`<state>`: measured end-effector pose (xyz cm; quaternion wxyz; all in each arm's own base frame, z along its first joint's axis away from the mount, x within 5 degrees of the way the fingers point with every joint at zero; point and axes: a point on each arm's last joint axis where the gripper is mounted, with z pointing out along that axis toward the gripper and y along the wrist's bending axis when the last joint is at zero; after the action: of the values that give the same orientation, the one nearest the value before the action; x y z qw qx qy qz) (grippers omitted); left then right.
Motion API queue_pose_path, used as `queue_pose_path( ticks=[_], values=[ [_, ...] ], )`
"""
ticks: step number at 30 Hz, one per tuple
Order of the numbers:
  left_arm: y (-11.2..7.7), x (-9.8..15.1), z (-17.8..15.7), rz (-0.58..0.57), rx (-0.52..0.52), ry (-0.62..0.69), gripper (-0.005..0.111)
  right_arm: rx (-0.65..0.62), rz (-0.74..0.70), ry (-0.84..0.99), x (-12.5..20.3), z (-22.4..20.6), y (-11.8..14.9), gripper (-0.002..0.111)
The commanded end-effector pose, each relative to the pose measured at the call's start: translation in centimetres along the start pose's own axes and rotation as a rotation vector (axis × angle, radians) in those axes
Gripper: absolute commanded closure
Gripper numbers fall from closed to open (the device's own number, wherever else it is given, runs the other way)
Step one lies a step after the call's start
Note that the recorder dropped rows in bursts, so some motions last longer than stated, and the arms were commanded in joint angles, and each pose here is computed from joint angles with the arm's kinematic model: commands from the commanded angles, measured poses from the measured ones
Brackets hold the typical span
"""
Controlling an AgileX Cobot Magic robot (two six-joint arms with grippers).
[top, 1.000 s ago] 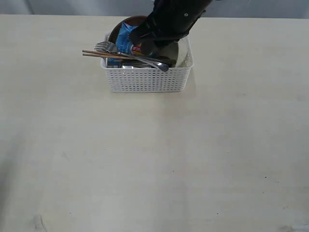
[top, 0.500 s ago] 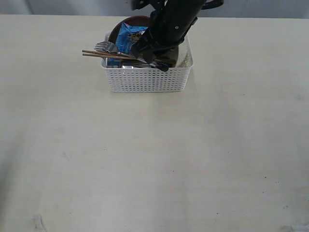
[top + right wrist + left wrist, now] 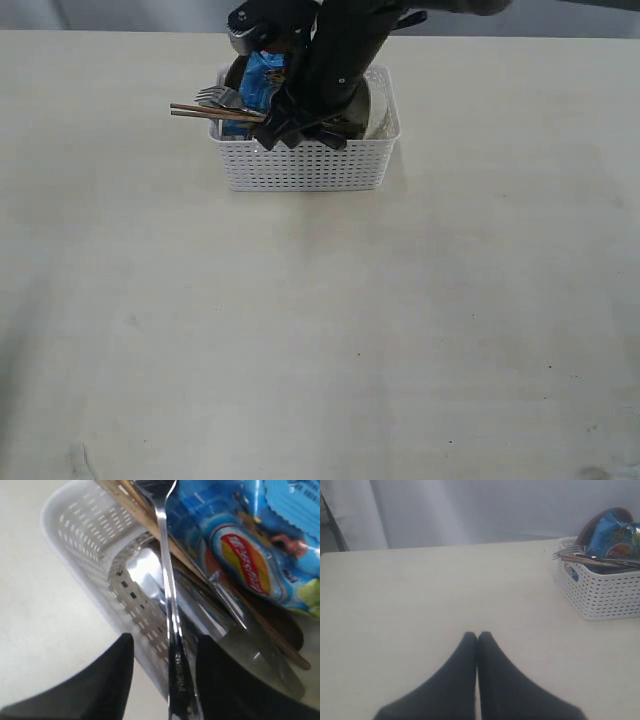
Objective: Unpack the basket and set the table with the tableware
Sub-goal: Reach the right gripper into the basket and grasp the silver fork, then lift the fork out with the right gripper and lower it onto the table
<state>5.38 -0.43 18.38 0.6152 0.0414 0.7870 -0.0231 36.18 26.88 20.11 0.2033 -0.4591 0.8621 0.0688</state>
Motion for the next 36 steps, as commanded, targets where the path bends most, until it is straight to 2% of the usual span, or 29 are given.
queue_pose_path(
  ticks=[1,5,6,14,30,34,36],
  values=[
    [0.0,-0.1,0.0,0.001,0.008,-0.013,0.107,0.026,-0.011,-0.02,-0.3,-0.2,-0.4,0.076],
    [0.0,-0.1,0.0,0.001,0.008,-0.013,0.107,0.041,-0.029,-0.009,-0.2,-0.2,-0.5,0.106],
    [0.0,-0.1,0.0,0.001,0.008,-0.013,0.107,0.041,-0.029,-0.011,-0.2,-0.2,-0.5,0.108],
    [0.0,-0.1,0.0,0.001,0.008,-0.013,0.107,0.044,-0.033,-0.011,-0.2,-0.8,-0.5,0.109],
    [0.0,-0.1,0.0,0.001,0.008,-0.013,0.107,0.05,-0.004,-0.059,-0.6,-7.2,0.0,0.109],
    [0.0,-0.1,0.0,0.001,0.008,-0.013,0.107,0.013,0.027,-0.077,-0.7,-7.8,0.4,0.109],
    [0.0,-0.1,0.0,0.001,0.008,-0.013,0.107,-0.053,0.062,-0.052,-0.5,-7.6,1.0,0.109]
  ],
)
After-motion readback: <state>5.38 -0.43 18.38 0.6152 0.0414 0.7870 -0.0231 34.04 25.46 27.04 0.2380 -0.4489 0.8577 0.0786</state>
